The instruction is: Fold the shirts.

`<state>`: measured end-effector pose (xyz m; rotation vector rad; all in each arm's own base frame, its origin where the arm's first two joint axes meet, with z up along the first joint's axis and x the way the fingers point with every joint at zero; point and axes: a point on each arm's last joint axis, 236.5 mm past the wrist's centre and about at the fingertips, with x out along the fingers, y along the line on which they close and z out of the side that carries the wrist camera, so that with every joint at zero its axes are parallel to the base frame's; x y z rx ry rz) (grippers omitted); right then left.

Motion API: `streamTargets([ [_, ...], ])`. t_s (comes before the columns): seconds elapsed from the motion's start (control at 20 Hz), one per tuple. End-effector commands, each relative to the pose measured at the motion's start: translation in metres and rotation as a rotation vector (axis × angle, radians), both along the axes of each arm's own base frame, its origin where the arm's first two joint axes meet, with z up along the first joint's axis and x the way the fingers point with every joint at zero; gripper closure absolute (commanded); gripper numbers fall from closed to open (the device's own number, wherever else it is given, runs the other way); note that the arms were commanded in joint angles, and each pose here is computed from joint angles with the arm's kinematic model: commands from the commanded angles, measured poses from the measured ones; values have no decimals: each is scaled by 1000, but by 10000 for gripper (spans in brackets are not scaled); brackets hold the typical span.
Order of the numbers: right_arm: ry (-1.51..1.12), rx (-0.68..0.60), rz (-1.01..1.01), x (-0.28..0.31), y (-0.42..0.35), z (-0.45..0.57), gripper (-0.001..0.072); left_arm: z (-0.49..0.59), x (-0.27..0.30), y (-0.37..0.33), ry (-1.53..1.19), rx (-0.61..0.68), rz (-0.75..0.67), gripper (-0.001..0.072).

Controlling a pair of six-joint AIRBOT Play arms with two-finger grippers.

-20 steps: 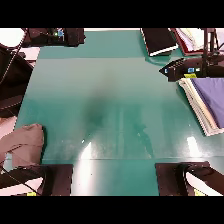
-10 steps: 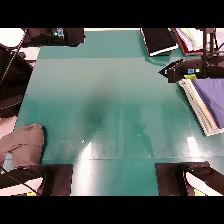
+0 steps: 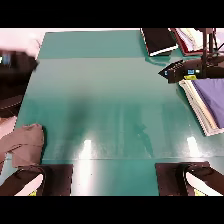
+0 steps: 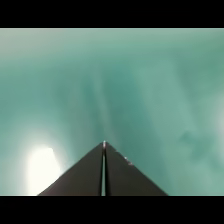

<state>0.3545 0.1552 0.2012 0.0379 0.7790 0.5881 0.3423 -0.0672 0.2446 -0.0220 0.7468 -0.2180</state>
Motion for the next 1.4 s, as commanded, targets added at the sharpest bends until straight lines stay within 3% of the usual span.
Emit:
streamTargets([
  [0.0,-1,1,2,0,1,1,692,-75,-61,56,187,97,136,682],
  [0.2,1,1,2,-1,1,0,692,-176,-99,89,421,124,246,681],
  [0.25,1,1,3,-1,1,0,692,-199,-106,97,466,136,277,567],
  [0.3,1,1,3,-1,1,0,693,-216,-110,104,488,145,298,245],
  [0.35,1,1,2,-1,1,0,692,-232,-113,111,501,145,332,99],
  [0.6,1,1,2,-1,0,0,692,-273,-135,135,569,221,390,99],
  [0.75,0,1,2,-1,0,0,692,-282,-148,139,616,248,397,108],
  [0.85,0,1,1,0,0,0,692,-283,-150,139,625,236,417,529],
  [0.9,0,1,1,-1,0,0,692,-282,-149,139,622,235,417,687],
  [1.15,-28,17,-19,3,0,8,693,-202,-96,135,403,174,419,684],
  [1.35,-167,96,-100,9,-6,53,693,-57,-45,84,46,9,268,686],
])
